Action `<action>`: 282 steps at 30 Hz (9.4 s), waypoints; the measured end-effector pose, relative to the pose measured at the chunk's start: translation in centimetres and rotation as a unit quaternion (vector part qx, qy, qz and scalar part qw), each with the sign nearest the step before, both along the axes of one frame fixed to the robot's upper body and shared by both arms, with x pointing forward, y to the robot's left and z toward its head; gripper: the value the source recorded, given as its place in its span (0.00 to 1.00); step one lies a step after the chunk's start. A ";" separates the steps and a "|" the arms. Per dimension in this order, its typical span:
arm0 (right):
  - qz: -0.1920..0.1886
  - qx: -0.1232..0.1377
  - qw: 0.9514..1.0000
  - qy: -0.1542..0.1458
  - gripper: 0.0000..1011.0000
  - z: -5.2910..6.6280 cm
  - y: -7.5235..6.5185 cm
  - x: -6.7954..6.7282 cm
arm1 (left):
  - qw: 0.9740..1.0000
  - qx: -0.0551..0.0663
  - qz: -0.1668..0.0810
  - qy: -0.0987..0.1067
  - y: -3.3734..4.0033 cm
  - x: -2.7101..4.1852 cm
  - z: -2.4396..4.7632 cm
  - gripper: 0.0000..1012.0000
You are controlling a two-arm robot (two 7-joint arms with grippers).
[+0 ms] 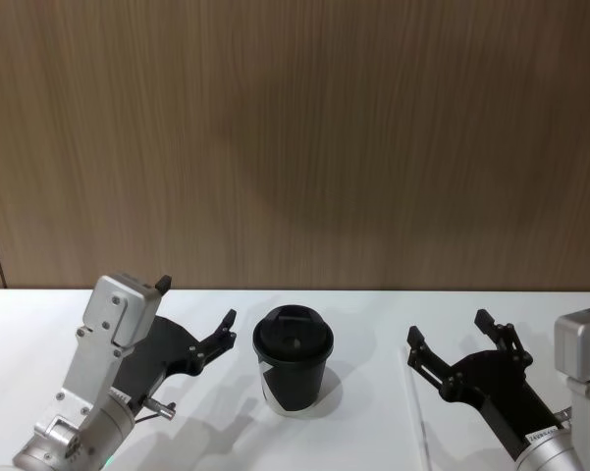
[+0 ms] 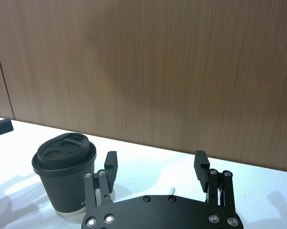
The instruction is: Pick up the straw with one hand, pass it to the other hand, and insert it into the cup.
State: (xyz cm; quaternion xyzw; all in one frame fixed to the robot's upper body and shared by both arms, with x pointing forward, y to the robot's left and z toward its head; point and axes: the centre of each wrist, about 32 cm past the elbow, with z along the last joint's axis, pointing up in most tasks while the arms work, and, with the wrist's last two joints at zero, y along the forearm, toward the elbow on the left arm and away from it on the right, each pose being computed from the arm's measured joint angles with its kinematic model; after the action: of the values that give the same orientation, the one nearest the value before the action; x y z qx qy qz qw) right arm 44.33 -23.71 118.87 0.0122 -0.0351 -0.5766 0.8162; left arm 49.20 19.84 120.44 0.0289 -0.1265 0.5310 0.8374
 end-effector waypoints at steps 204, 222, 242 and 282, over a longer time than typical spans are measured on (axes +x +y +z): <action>0.021 -0.054 0.967 0.247 0.00 -0.8 1.5 -2.8 | 1.000 0.000 0.000 0.000 0.00 0.00 0.00 0.99; -0.013 -0.073 0.982 0.174 0.00 -1.0 0.5 -2.3 | 1.000 0.000 0.000 0.000 0.00 0.00 0.00 0.99; -0.041 -0.133 0.990 0.030 0.00 -1.7 -2.3 -2.5 | 1.000 0.000 0.000 0.000 0.00 0.00 0.00 0.99; 0.120 -0.200 0.959 -0.161 0.00 -4.4 -5.8 -3.0 | 1.000 0.000 0.000 0.000 0.00 0.00 0.00 0.99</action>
State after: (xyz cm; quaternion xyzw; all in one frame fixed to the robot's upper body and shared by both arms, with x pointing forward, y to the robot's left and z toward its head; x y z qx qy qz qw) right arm 41.32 -29.50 114.46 -0.0544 -0.2784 -0.4460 0.8489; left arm 49.20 19.84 120.44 0.0289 -0.1265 0.5311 0.8374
